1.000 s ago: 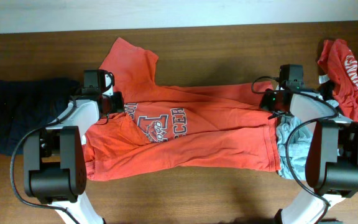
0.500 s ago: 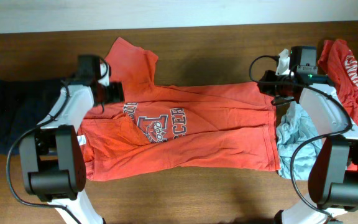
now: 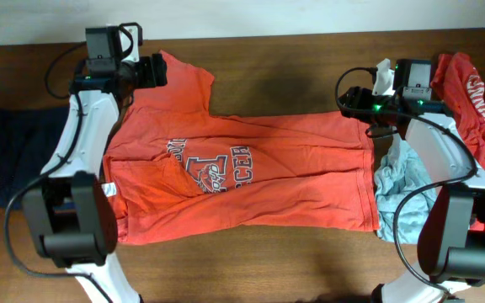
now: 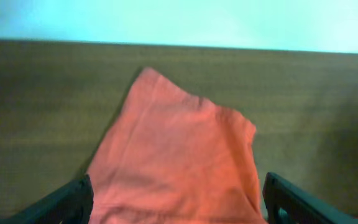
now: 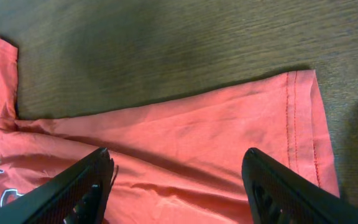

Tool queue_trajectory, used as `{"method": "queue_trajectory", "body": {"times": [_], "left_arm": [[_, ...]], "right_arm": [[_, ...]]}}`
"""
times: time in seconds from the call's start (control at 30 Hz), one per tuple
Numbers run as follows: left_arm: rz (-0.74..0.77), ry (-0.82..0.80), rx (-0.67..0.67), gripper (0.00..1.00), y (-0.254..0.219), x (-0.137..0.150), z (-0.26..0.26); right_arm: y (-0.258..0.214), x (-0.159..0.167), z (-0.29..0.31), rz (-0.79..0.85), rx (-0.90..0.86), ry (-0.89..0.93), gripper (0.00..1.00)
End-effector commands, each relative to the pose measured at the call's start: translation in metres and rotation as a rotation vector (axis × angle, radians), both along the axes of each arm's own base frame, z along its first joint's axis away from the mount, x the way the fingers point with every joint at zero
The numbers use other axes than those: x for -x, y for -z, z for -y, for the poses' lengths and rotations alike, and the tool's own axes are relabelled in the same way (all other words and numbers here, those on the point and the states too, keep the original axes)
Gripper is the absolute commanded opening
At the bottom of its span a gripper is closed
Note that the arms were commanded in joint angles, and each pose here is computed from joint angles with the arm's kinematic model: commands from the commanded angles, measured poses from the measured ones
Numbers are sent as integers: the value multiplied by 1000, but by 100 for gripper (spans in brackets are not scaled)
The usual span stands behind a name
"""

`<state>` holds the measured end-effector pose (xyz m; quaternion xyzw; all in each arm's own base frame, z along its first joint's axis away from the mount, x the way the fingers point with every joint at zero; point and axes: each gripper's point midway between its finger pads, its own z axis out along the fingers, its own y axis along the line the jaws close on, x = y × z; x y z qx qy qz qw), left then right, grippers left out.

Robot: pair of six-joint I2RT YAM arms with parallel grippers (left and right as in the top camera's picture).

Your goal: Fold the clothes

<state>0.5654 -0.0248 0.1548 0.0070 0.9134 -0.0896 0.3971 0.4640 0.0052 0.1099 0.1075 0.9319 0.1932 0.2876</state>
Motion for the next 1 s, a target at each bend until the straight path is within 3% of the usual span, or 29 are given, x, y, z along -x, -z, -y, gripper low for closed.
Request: {"method": "queue_trajectory", "body": {"times": [0.0, 0.13, 0.57, 0.83, 0.97], "left_arm": [[-60, 19, -11, 87, 60, -13, -2], [-39, 17, -12, 83, 95, -30, -3], [48, -50, -61, 78, 134, -59, -19], [50, -65, -44, 68, 153, -62, -19], [37, -65, -44, 55, 158, -60, -19]], "right_arm": [[8, 0, 1, -25, -9, -7, 70], [15, 7, 0, -66, -11, -5, 70], [34, 37, 8, -219, 30, 28, 68], [37, 45, 8, -254, 33, 28, 63], [37, 45, 8, -254, 33, 28, 59]]}}
